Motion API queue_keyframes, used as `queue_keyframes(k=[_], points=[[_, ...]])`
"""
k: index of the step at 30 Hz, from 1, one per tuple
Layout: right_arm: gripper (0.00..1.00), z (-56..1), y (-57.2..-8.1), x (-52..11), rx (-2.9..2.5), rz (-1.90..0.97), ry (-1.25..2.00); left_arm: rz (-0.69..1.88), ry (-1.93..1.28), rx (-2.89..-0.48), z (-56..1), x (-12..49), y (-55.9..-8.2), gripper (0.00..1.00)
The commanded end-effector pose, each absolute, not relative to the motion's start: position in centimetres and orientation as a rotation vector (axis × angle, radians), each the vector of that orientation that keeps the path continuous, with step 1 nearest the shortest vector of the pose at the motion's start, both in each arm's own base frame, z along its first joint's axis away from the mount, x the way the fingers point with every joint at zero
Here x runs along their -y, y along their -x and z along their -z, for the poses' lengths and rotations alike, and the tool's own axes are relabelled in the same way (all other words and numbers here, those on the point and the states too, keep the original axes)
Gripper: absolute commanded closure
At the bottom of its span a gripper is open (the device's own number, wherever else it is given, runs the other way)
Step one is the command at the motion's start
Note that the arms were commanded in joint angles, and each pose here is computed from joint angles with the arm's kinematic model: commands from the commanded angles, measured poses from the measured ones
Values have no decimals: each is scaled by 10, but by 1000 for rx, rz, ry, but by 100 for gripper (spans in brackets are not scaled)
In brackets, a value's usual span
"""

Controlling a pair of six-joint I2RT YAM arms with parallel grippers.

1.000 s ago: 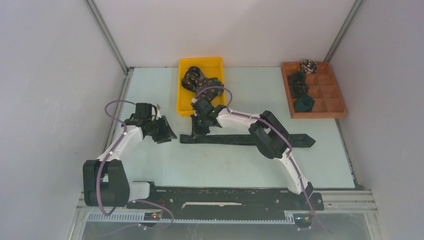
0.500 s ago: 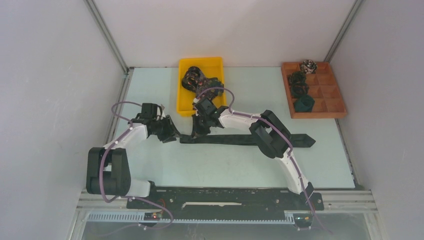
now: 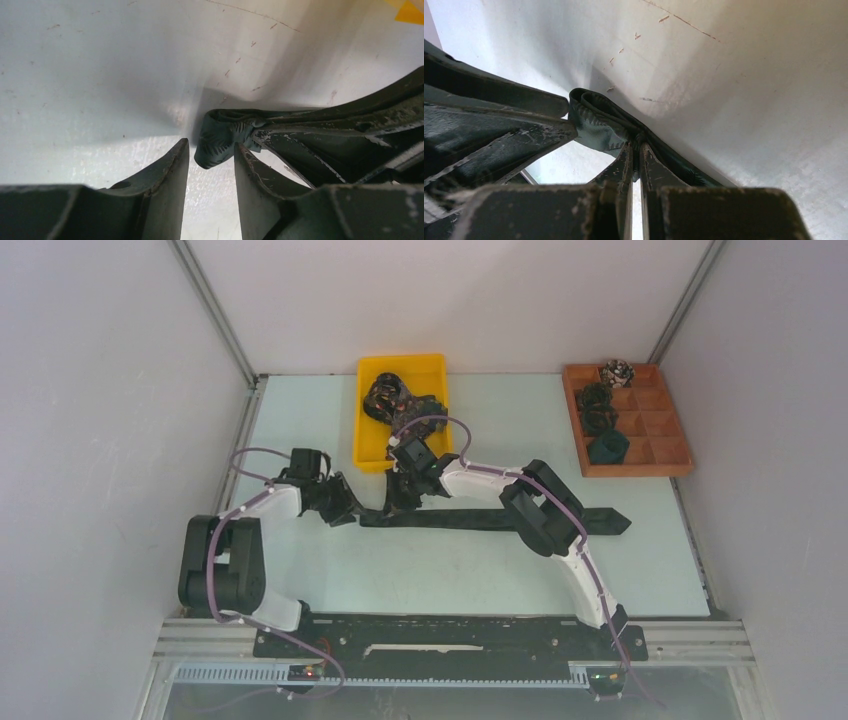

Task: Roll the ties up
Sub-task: Roll the tie at the center of the board.

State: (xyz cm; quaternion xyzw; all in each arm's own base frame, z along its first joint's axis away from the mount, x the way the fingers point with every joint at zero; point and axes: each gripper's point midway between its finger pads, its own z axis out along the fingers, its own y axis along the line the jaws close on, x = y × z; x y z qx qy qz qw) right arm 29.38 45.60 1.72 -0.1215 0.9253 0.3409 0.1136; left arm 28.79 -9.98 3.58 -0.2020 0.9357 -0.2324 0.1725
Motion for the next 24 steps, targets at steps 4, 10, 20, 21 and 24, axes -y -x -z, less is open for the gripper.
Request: queue_keyframes(k=[4,10,20,21,24], points=[[100,-13,-291,-446,-2736,-952,350,654,575,-2643,-28,104,-296,57],[100,-12,-293,-445,-2735,-952,343,656,571,-2659,-22,108,-296,58],[100,-13,-293,-446,-2733,-957,343,683,561,-2671,-18,114,-294,63],[100,-13,-294,-447,-2732,-956,343,686,561,-2671,-18,114,-295,64],[100,-13,-294,-446,-2733,-953,341,695,552,-2670,-18,116,-295,67]])
